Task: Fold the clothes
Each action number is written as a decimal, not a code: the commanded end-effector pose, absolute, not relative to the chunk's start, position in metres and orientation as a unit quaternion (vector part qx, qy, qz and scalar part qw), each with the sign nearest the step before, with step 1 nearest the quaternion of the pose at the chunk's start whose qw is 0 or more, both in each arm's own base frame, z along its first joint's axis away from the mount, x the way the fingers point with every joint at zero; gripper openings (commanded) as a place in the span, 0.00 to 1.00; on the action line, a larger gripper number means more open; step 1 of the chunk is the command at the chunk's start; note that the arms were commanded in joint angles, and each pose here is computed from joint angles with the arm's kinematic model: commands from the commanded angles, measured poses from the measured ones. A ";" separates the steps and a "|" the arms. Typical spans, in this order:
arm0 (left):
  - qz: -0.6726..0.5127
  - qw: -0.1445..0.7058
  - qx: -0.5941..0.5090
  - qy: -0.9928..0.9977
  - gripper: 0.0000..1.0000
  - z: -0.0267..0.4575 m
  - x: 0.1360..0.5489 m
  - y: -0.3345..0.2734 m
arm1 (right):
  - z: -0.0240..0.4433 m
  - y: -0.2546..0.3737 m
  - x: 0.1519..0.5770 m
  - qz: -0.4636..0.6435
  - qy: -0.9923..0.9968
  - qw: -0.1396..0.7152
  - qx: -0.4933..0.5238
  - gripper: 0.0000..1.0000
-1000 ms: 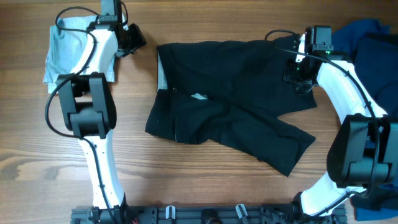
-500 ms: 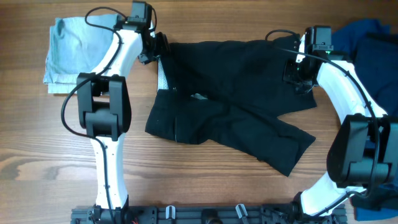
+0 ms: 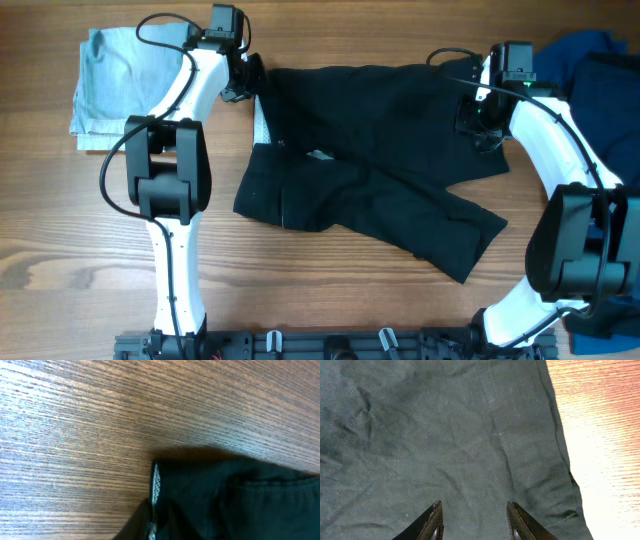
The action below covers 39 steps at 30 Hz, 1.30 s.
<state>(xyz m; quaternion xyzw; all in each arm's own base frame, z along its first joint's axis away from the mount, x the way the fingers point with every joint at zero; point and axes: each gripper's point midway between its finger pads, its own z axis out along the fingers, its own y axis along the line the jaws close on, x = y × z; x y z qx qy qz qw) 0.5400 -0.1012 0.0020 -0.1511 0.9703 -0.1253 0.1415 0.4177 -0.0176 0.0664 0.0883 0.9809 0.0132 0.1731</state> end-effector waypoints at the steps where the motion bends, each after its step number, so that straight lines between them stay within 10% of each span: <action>1: -0.110 0.115 -0.152 0.975 0.04 -0.044 0.533 -0.099 | 0.058 -0.011 0.415 0.022 0.982 0.162 0.090 0.42; 14: -0.034 0.250 -0.194 0.948 0.04 -0.025 0.590 -0.037 | 0.060 -0.012 0.418 0.022 0.981 0.168 0.090 0.42; 39: -0.031 0.230 -0.259 0.938 0.07 -0.031 0.583 -0.002 | -0.004 -0.012 0.435 0.021 0.985 0.149 0.082 0.42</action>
